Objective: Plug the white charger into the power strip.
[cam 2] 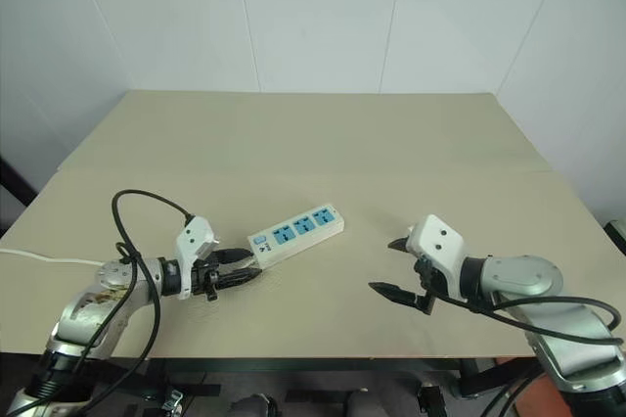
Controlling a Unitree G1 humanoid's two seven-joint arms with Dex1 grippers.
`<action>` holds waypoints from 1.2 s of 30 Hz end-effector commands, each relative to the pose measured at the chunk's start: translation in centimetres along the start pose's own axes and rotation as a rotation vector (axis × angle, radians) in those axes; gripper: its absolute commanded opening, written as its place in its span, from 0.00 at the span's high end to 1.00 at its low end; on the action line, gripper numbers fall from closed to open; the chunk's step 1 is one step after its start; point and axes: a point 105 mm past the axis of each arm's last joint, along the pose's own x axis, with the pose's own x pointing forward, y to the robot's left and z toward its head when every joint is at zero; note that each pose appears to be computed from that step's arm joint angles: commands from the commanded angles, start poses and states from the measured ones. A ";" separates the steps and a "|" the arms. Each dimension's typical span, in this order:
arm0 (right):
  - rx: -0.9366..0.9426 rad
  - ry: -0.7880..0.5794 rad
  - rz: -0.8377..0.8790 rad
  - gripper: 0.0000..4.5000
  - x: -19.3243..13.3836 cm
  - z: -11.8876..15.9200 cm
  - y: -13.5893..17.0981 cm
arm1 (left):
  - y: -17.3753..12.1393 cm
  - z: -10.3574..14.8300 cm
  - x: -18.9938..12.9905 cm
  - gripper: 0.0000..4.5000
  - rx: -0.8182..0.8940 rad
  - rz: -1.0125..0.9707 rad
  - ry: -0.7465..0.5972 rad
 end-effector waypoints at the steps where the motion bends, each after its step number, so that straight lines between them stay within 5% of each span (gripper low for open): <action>1: -0.047 -0.023 -0.030 0.00 -0.7 0.8 -0.6 | -0.7 2.0 -1.0 0.17 0.040 -0.052 -0.046; 4: -0.046 -0.024 -0.032 0.00 -0.7 0.8 -0.6 | -1.1 2.7 -2.4 0.01 0.039 -0.103 -0.061; 10: -0.049 -0.029 -0.030 0.00 -0.6 0.8 -0.7 | 0.2 3.8 -4.4 0.01 0.051 -0.063 -0.160; 18: -0.063 -0.036 -0.031 0.00 -0.7 1.1 -0.6 | 2.5 2.7 -2.5 0.01 0.091 -0.019 -0.473; 36: -0.062 -0.025 -0.070 0.00 -1.9 1.4 -0.3 | 3.7 0.2 1.9 0.01 0.133 -0.102 -0.477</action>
